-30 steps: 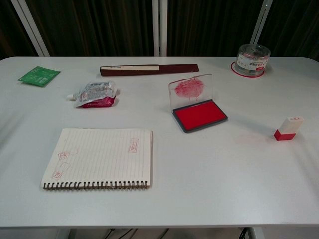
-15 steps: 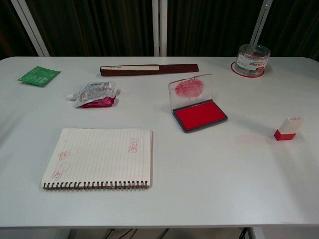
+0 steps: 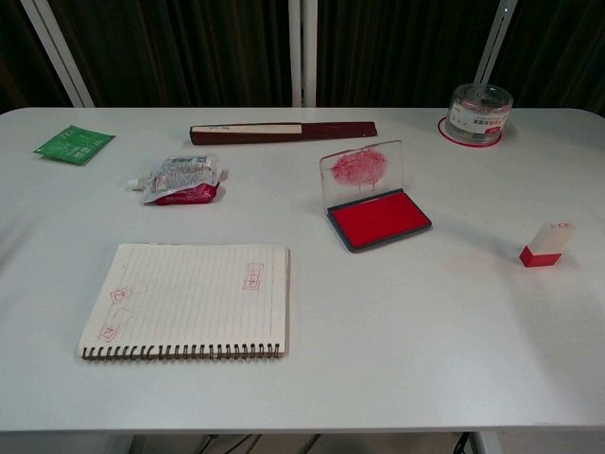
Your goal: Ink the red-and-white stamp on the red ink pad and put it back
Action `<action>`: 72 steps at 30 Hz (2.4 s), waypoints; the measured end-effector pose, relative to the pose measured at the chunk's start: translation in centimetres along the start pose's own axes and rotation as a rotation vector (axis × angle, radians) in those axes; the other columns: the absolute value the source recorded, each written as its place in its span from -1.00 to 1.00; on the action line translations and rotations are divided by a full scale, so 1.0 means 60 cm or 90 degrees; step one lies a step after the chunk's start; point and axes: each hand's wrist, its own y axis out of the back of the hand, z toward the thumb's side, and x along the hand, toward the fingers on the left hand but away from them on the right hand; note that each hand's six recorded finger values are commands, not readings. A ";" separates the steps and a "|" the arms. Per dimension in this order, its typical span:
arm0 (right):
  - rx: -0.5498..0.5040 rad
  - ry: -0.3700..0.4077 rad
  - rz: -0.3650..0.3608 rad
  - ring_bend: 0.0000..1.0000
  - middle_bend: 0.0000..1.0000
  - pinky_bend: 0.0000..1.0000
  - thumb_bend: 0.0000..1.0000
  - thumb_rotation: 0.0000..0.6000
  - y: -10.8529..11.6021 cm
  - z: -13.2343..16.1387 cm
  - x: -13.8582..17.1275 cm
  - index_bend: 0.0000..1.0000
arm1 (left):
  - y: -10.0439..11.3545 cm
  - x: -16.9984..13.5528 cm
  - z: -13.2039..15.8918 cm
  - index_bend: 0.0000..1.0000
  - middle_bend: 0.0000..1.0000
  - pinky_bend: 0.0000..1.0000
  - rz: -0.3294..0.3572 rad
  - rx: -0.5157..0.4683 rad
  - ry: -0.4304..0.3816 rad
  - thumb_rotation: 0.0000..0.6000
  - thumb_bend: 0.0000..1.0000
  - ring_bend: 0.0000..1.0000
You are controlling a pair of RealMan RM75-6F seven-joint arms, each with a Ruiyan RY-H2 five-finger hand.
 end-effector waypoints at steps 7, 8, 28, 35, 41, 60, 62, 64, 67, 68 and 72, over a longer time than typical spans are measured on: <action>-0.002 0.027 -0.017 0.82 -0.49 1.00 -0.56 1.00 -0.012 0.027 -0.039 -0.77 | -0.006 0.003 -0.005 -1.00 -0.84 -0.62 -0.009 0.000 0.007 -0.19 -0.85 -0.84; 0.000 0.033 -0.015 0.82 -0.49 1.00 -0.56 1.00 -0.014 0.033 -0.046 -0.77 | -0.006 0.003 -0.005 -1.00 -0.84 -0.62 -0.009 -0.001 0.007 -0.19 -0.85 -0.84; 0.013 0.060 0.019 0.82 -0.46 1.00 -0.56 1.00 -0.045 0.087 -0.094 -0.40 | -0.004 0.006 -0.011 -1.00 -0.84 -0.62 -0.004 -0.007 0.009 -0.19 -0.84 -0.84; 0.006 0.056 0.014 0.83 -0.42 1.00 -0.56 1.00 -0.054 0.091 -0.097 -0.34 | -0.005 0.005 -0.015 -1.00 -0.84 -0.62 -0.006 -0.012 0.012 -0.20 -0.84 -0.84; 0.002 0.052 0.015 0.83 -0.40 1.00 -0.55 1.00 -0.061 0.094 -0.100 -0.30 | -0.009 0.004 -0.019 -1.00 -0.84 -0.62 -0.008 -0.014 0.014 -0.19 -0.84 -0.84; -0.012 0.050 0.010 0.83 -0.32 1.00 -0.49 1.00 -0.072 0.105 -0.104 -0.17 | -0.010 0.001 -0.027 -1.00 -0.84 -0.62 -0.012 -0.015 0.020 -0.19 -0.84 -0.84; -0.014 0.049 0.008 0.83 -0.30 1.00 -0.48 1.00 -0.072 0.106 -0.104 -0.13 | -0.010 0.001 -0.027 -1.00 -0.84 -0.62 -0.011 -0.015 0.020 -0.20 -0.84 -0.84; -0.016 0.048 0.004 0.83 -0.29 1.00 -0.48 1.00 -0.072 0.106 -0.104 -0.10 | -0.010 0.001 -0.027 -1.00 -0.84 -0.62 -0.012 -0.015 0.019 -0.19 -0.84 -0.84; -0.019 0.050 -0.001 0.83 -0.27 1.00 -0.48 1.00 -0.072 0.108 -0.105 -0.06 | -0.010 0.001 -0.028 -1.00 -0.84 -0.62 -0.013 -0.014 0.019 -0.19 -0.84 -0.84; -0.021 0.051 -0.004 0.83 -0.27 1.00 -0.48 1.00 -0.072 0.109 -0.105 -0.05 | -0.010 0.001 -0.028 -1.00 -0.84 -0.62 -0.013 -0.014 0.019 -0.19 -0.84 -0.84; -0.024 0.051 -0.009 0.83 -0.25 1.00 -0.48 1.00 -0.072 0.111 -0.106 -0.02 | -0.010 0.000 -0.028 -1.00 -0.84 -0.62 -0.013 -0.014 0.019 -0.19 -0.84 -0.84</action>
